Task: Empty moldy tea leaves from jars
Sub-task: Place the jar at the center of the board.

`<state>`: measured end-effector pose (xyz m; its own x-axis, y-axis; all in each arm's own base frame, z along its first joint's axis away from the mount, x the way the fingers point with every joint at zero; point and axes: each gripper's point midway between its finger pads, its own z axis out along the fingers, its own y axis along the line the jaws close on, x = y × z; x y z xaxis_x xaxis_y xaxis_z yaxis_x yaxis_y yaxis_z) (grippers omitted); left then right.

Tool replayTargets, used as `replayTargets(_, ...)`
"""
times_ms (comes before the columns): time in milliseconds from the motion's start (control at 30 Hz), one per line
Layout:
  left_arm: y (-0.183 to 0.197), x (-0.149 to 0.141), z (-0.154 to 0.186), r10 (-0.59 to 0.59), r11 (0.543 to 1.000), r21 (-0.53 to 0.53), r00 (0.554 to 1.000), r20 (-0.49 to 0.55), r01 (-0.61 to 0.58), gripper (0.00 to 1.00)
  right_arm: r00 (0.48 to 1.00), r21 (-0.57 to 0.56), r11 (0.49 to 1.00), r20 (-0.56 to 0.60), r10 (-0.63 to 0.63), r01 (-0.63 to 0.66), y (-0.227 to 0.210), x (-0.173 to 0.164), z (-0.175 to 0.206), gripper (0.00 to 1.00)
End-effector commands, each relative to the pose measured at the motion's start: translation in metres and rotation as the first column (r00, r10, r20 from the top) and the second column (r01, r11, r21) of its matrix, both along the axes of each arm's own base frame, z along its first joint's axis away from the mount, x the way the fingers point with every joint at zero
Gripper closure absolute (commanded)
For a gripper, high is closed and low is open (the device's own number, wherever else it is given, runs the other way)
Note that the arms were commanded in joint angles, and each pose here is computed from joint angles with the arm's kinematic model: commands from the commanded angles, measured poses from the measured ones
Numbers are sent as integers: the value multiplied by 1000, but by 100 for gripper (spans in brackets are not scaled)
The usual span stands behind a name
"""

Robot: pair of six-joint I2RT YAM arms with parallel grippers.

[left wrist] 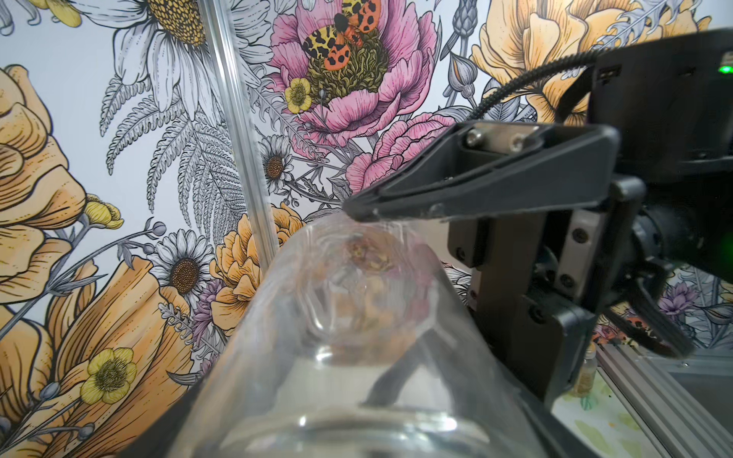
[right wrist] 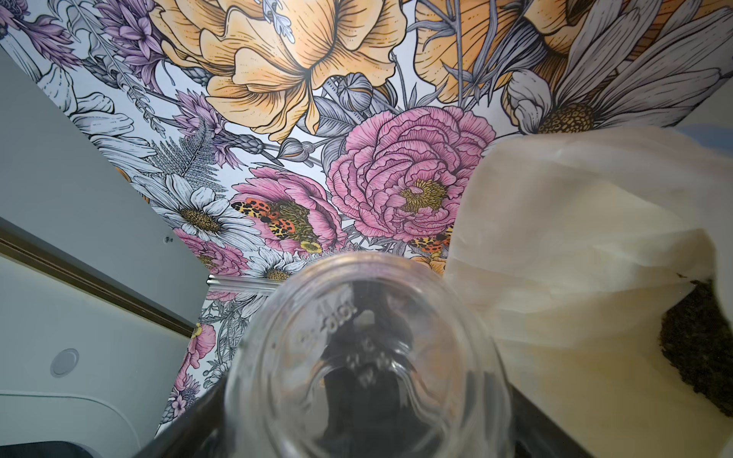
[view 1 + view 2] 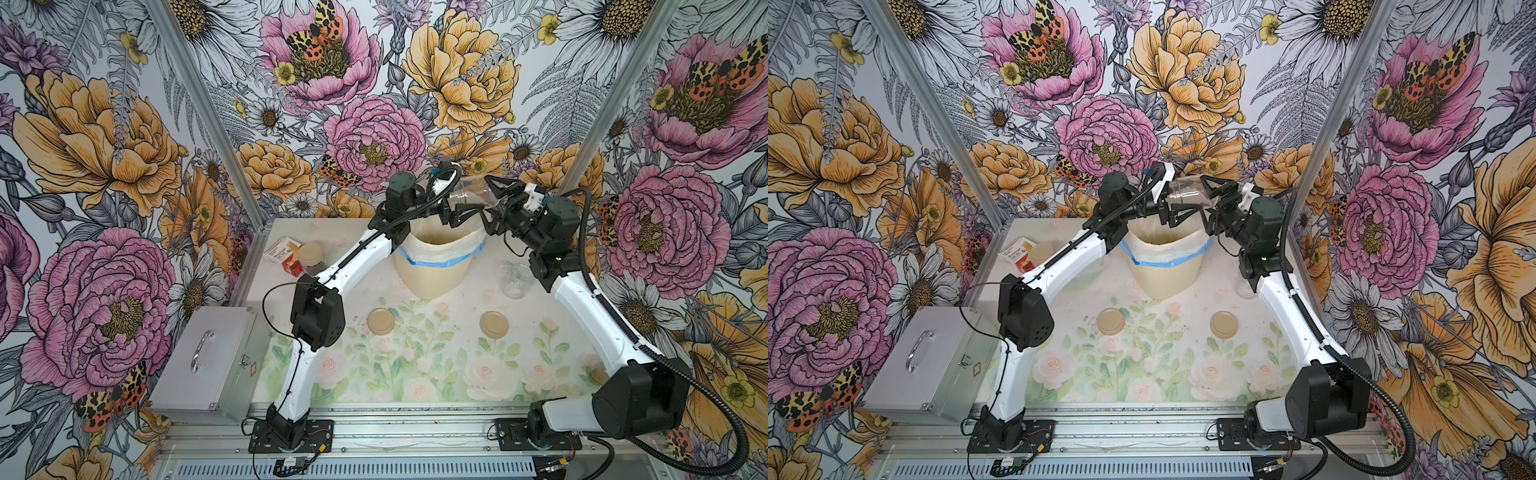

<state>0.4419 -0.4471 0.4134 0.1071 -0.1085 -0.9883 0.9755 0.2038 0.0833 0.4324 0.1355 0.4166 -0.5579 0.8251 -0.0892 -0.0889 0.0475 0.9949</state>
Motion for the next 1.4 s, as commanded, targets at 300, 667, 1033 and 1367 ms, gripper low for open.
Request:
replayTargets(300,41,15,46,120,990,-75,991,55,-115,49,997,-23,998,50,53,-52,8,-17,18,0)
replayTargets(667,103,13,61,226,974,-46,973,49,-224,49,997,-186,981,35,69,-61,9,-20,2,0)
replayTargets(1033,197,-2,59,384,922,51,923,6,-384,49,998,-249,967,19,61,-54,10,-7,-8,0)
replayTargets(1367,270,-35,13,512,848,204,855,-82,-488,49,993,-332,940,52,106,-83,24,-3,0,0)
